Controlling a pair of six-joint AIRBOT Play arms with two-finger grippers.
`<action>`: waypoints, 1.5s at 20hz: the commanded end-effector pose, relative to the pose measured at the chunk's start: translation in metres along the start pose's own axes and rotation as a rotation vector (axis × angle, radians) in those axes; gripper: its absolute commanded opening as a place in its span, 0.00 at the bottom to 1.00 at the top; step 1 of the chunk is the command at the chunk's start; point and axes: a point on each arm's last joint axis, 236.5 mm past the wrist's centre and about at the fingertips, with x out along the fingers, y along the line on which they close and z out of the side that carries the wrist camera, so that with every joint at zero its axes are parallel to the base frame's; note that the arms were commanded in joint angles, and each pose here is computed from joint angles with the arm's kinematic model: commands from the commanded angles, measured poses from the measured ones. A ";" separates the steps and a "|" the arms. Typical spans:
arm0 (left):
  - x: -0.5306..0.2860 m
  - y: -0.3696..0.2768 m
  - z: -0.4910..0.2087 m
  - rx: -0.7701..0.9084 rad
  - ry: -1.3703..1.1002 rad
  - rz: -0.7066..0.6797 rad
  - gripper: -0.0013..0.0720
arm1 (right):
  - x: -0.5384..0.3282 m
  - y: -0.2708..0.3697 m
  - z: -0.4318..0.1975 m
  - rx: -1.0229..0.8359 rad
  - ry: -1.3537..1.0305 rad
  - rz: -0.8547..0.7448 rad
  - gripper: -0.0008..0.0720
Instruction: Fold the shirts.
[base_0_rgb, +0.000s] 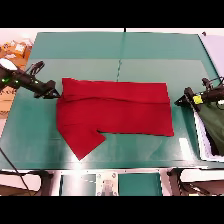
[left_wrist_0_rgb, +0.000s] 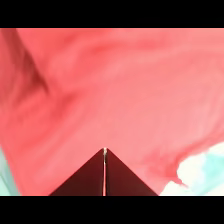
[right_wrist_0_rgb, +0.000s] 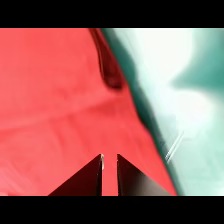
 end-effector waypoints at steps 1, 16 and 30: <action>-0.022 0.008 -0.037 -0.032 0.070 0.072 0.05 | -0.010 -0.007 -0.038 0.014 -0.016 -0.011 0.18; 0.085 0.024 -0.231 -0.352 0.028 0.023 0.75 | 0.048 -0.062 -0.175 0.199 -0.048 -0.029 0.58; 0.110 -0.004 -0.186 -0.341 -0.187 -0.228 0.05 | 0.078 -0.045 -0.129 0.307 -0.191 0.097 0.32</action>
